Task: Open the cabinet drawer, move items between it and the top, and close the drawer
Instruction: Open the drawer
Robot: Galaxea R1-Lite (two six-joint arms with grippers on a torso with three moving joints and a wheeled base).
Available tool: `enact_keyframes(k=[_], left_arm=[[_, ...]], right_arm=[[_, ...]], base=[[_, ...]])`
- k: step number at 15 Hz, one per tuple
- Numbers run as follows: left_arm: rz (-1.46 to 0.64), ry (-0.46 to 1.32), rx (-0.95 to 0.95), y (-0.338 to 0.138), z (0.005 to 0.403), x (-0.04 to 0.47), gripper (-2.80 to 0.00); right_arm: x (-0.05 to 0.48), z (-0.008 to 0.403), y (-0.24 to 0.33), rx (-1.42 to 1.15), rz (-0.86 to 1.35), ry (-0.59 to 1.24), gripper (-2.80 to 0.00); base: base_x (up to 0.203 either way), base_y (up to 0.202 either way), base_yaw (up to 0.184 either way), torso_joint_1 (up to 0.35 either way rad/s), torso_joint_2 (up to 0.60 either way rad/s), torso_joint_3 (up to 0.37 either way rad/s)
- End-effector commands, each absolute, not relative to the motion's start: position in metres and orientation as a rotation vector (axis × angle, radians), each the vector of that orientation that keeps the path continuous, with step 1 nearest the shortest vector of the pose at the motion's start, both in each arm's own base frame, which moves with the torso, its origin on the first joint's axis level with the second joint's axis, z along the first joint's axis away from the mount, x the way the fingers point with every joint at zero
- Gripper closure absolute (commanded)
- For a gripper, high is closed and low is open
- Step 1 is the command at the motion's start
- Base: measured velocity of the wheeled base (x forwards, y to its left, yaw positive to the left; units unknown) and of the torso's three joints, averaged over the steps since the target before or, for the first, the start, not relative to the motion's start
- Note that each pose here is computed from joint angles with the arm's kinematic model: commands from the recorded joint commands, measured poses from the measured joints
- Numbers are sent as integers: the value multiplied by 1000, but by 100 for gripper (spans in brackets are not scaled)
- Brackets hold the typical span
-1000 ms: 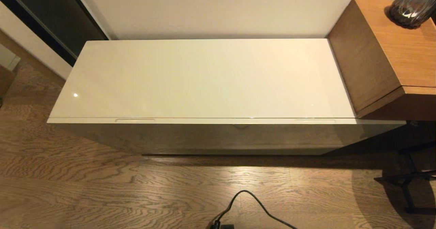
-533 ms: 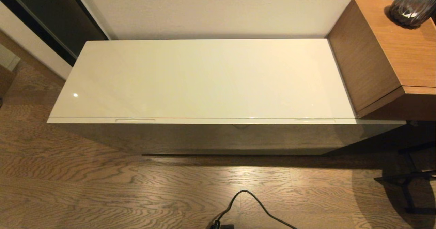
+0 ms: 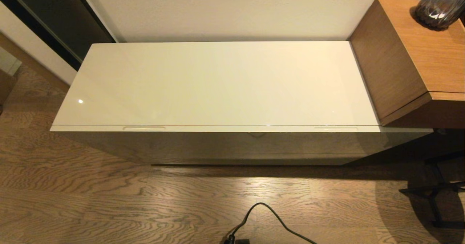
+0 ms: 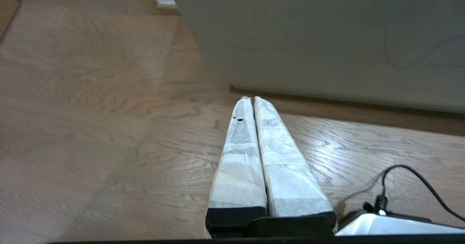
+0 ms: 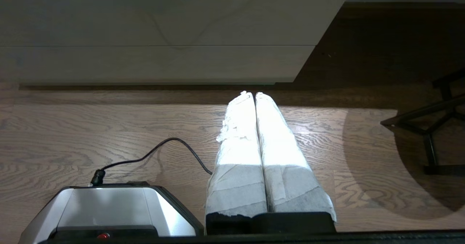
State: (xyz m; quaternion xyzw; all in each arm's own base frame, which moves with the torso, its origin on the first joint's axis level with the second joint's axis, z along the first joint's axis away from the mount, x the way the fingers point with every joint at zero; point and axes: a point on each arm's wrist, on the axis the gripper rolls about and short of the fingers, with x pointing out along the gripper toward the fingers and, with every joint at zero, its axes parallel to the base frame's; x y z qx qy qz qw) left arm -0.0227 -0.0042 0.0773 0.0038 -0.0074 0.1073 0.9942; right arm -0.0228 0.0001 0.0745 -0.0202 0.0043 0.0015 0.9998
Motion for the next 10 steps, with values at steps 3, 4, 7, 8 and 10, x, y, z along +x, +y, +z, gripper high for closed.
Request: enact_keyframes(k=[3,4,7,8,10], left_arm=[[213,-185,17,-9,119,-44,0],[211,-216,6,-11,136,-56,0],[206,-196,-30,-15,169,-75,0],[206,-132,-50,-13,176,-64,0],[194,-12,-102,-4,196,-21,0]], right_arm=[[-23,74,0,-41,3,12,0],[-23,74,0,-41,3,12,0],[-23,74,0,-41,3,12,0],[-23,74,0,-41,3,12,0],[-23,74,0,-41,3,12,0]], base=[[0,0,0,0,0,0],[0,0,0,0,0,0],[0,0,0,0,0,0],[0,0,0,0,0,0],[0,0,0,0,0,0]])
